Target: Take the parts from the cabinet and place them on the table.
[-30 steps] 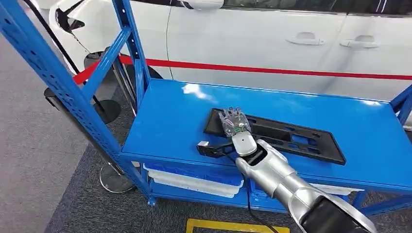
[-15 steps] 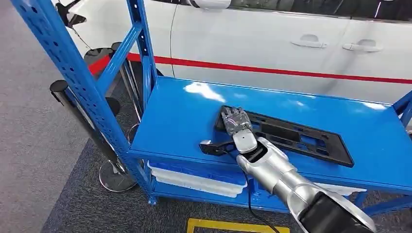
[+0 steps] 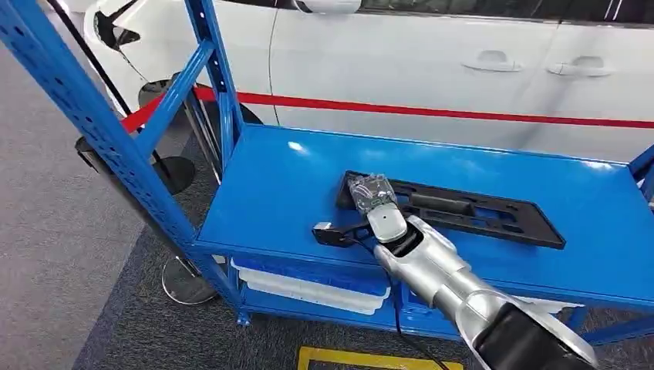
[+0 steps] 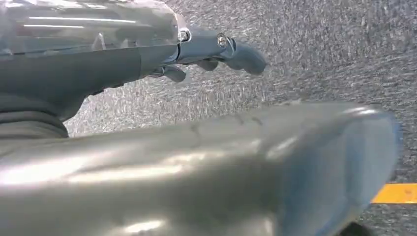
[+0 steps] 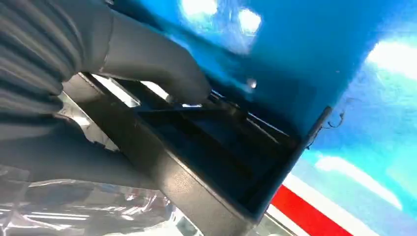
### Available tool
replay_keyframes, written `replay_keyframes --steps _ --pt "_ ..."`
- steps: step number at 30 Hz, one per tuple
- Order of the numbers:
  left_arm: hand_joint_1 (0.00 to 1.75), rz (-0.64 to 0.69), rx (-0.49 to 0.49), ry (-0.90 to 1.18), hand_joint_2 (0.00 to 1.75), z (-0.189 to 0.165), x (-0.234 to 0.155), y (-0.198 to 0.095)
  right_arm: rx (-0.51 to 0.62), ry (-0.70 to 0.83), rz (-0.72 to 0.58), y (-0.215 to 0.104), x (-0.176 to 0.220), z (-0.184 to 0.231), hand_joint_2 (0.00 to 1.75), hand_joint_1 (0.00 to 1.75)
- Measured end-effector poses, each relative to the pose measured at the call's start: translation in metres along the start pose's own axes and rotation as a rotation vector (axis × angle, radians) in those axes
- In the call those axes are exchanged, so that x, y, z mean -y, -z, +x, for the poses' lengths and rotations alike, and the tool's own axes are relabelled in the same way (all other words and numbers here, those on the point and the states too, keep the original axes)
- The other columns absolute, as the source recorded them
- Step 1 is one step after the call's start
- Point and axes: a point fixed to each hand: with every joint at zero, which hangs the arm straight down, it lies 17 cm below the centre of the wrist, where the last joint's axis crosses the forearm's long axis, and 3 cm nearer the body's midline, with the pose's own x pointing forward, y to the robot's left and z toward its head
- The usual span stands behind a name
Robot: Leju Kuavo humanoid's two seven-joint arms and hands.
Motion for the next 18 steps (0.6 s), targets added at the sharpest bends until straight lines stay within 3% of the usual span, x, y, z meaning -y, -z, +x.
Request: replay_keyframes --steps 12,18 --pt "0.0 -0.002 0.008 -0.001 0.0 0.004 0.0 0.0 -0.005 0.014 -0.013 0.001 0.005 -0.001 1.75 1.75" --pt "0.0 -0.007 0.011 -0.005 0.0 0.001 0.003 -0.001 -0.068 0.07 -0.079 -0.001 0.016 -0.008 1.75 1.75"
